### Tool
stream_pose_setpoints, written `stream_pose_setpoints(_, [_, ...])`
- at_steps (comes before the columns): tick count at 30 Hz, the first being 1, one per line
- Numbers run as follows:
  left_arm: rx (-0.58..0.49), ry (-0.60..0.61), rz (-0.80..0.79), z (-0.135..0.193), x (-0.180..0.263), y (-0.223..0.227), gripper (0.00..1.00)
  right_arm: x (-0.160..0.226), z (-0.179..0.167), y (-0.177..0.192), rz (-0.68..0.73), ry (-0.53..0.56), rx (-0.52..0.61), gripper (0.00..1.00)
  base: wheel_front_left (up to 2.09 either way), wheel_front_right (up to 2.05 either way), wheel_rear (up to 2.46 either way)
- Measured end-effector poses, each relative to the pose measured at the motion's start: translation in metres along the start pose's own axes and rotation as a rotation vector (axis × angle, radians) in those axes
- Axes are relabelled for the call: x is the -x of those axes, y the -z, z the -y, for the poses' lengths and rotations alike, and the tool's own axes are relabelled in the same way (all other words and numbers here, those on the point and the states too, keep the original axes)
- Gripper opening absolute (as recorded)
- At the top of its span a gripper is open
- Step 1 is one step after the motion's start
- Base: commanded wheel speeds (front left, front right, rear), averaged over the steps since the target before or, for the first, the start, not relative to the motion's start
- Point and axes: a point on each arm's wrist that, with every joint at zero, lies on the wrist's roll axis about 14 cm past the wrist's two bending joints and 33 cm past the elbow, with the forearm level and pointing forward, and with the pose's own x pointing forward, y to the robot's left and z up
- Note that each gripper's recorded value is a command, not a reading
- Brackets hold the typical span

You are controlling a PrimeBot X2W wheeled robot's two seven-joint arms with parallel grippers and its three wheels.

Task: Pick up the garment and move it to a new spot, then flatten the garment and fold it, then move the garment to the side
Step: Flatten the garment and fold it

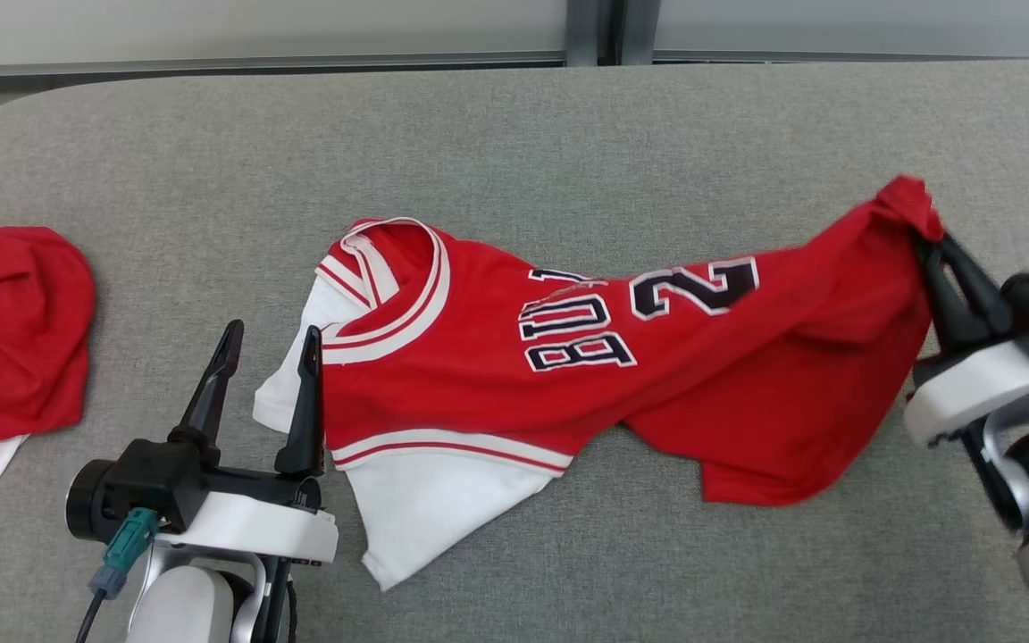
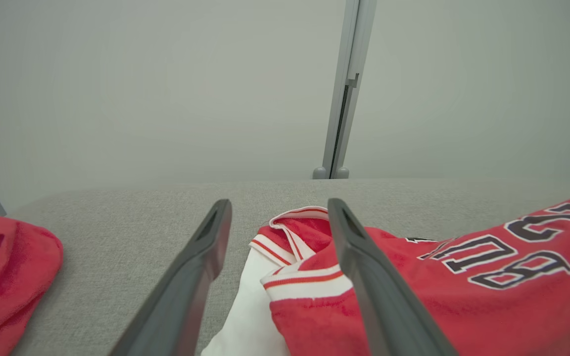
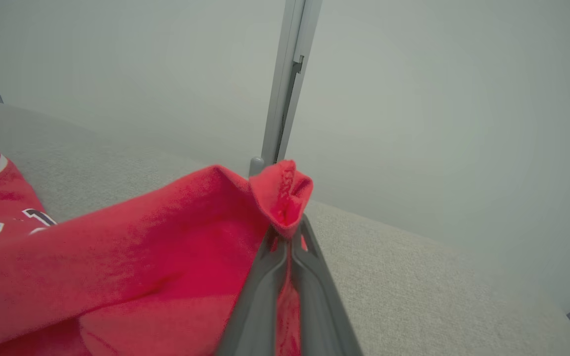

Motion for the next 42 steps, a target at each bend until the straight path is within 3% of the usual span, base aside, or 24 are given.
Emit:
stream_pose_setpoints(4, [0.001,0.014,0.006,0.004,-0.005,-0.001,1.00,-0.012,0.029,-0.058,0.159,0.057,0.007,0.00,0.00,0.00,0.00])
stream_pose_setpoints(7, [0.001,0.033,0.008,0.010,-0.010,0.000,1.00,-0.013,0.034,-0.069,0.195,0.073,-0.079,0.00,0.00,0.00,0.00])
stream_pose_setpoints(9, [0.002,0.041,0.011,0.012,-0.012,-0.001,1.00,-0.010,0.028,-0.055,0.159,0.074,-0.188,0.00,0.00,0.00,0.00])
stream_pose_setpoints(13, [0.005,0.050,0.008,0.015,-0.012,0.000,1.00,0.014,0.017,0.017,-0.021,0.112,-0.354,0.00,0.00,0.00,0.00])
stream_pose_setpoints(18, [0.009,0.064,0.004,0.019,-0.014,0.002,1.00,0.051,0.002,0.086,-0.185,0.178,-0.465,0.00,0.00,0.00,0.00])
stream_pose_setpoints(26, [0.004,0.074,0.005,0.020,-0.018,0.003,1.00,0.076,-0.022,0.114,-0.226,0.223,-0.567,0.00,0.00,0.00,0.00])
stream_pose_setpoints(27, [0.005,0.074,0.005,0.020,-0.018,0.003,1.00,0.075,-0.021,0.113,-0.214,0.226,-0.564,0.22,0.00,0.00,0.00])
stream_pose_setpoints(28, [0.005,0.076,0.006,0.020,-0.018,0.002,1.00,0.074,-0.018,0.106,-0.176,0.234,-0.555,1.00,0.00,0.00,0.00])
stream_pose_setpoints(36, [-0.001,0.069,0.025,0.018,-0.014,-0.006,1.00,0.059,0.005,0.030,0.115,0.234,-0.486,1.00,0.00,0.00,0.00])
stream_pose_setpoints(42, [-0.006,0.059,0.034,0.015,-0.004,-0.011,1.00,0.069,0.009,0.000,0.179,0.211,-0.364,1.00,0.00,0.00,0.00])
